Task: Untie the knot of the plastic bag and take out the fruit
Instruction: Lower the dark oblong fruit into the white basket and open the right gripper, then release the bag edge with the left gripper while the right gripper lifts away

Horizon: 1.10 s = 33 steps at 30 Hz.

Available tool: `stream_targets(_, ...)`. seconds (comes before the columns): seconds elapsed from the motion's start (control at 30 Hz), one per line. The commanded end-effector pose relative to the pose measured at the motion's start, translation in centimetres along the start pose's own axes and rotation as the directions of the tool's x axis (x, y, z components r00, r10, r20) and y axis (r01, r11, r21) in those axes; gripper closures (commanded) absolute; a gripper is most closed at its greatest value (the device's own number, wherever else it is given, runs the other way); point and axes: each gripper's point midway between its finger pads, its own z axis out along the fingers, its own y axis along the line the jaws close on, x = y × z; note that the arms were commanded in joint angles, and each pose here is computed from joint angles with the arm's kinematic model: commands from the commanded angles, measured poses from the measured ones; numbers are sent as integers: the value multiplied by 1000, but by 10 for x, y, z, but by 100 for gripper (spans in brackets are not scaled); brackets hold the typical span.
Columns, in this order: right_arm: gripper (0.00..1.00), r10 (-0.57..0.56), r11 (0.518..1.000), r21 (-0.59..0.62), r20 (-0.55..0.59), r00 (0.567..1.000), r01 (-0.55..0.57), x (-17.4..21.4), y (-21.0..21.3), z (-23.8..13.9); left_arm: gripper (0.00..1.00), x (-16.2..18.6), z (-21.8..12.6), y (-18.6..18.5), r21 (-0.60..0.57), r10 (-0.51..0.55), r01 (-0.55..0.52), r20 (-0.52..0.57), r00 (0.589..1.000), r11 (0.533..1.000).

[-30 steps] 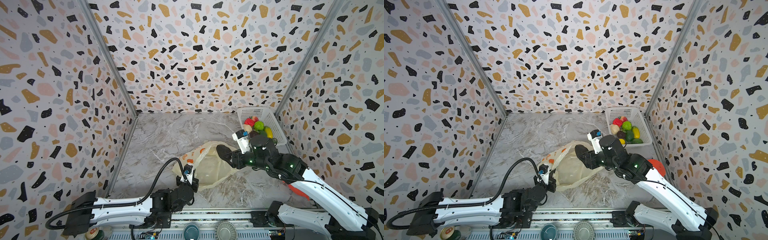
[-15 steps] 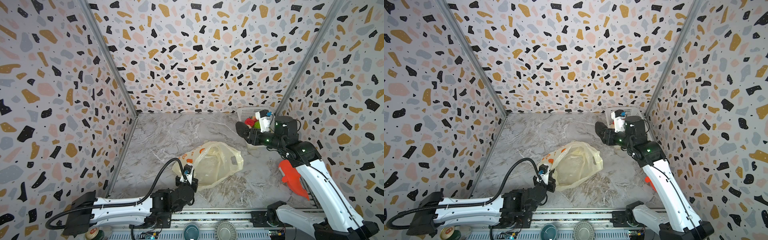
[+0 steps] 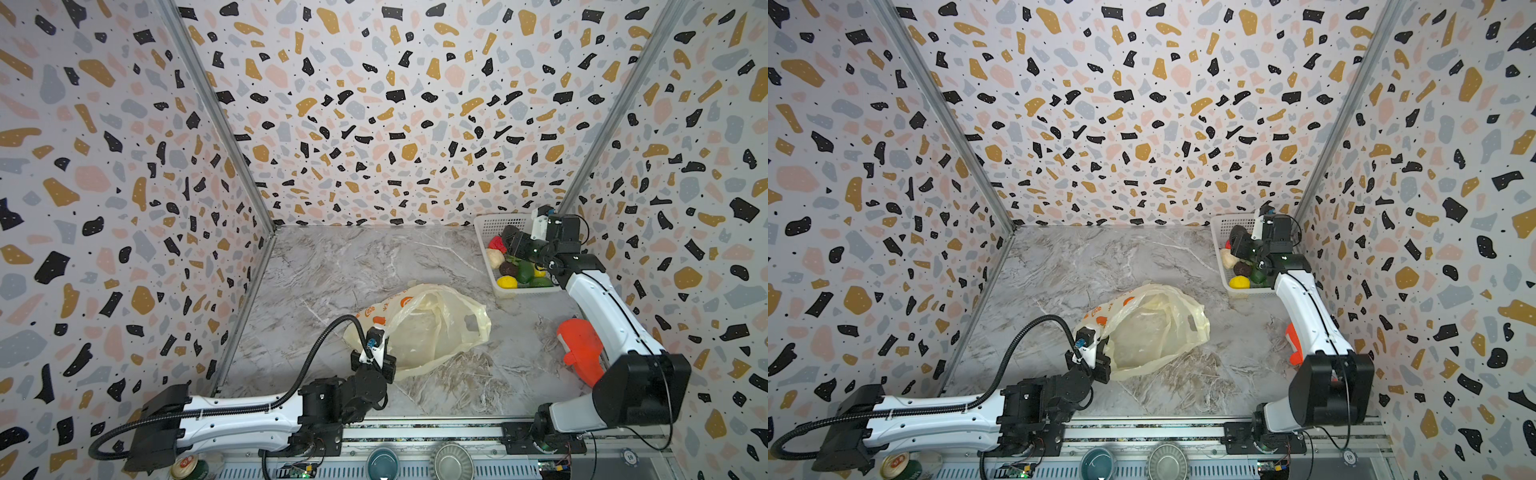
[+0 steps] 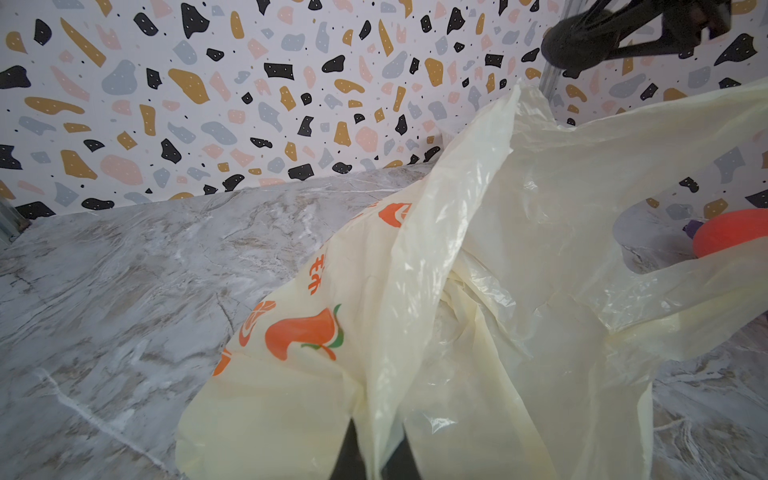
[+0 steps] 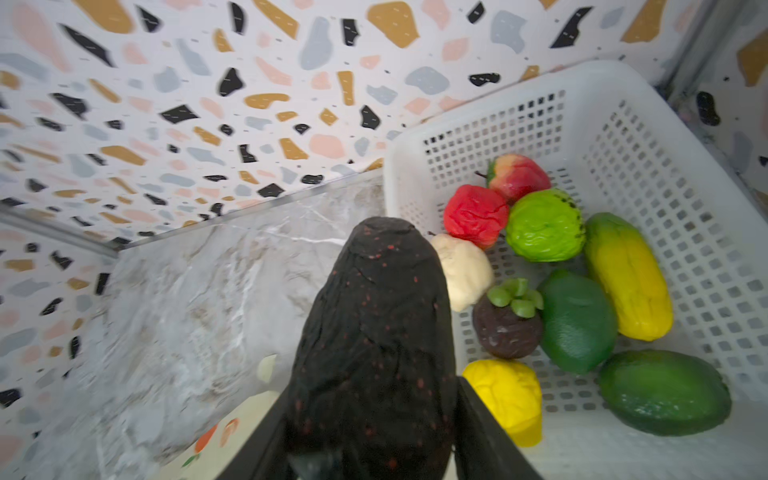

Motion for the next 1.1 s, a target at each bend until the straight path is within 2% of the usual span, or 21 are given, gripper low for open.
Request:
stream_targets(0.0, 45, -45, 996, 80, 129, 991, 35, -47, -26, 10, 100, -13, -2, 1, -3, -44, 44, 38, 998, 999)
stream_targets(0.17, 45, -16, 991, 132, 113, 994, 1, -60, -78, 62, 100, -13, -2, 1, -3, -49, 49, 40, 998, 999)
stream_targets(0.43, 45, -19, 982, 188, 53, 998, 8, -77, -131, 120, 100, -14, -4, 6, -14, -61, 62, 45, 997, 998)
stream_targets(0.5, 43, -19, 981, 192, 21, 1000, 15, -73, -139, 133, 100, -13, -4, 7, -19, -61, 62, 46, 997, 998)
stream_targets(0.57, 37, -20, 979, 202, 0, 1000, 20, -72, -146, 141, 100, -13, -4, 7, -22, -60, 61, 47, 997, 998)
stream_targets(0.7, 21, -18, 973, 230, 2, 1000, 17, -74, -154, 143, 100, -13, -4, 7, -26, -58, 59, 46, 997, 998)
stream_targets(0.87, 19, -15, 978, 210, 27, 1000, 9, -83, -144, 130, 100, -12, -3, 7, -28, -58, 60, 45, 997, 998)
stream_targets(1.07, 19, 9, 989, 149, 81, 997, -21, -85, -117, 94, 100, -11, -1, 10, -54, -61, 64, 59, 996, 997)
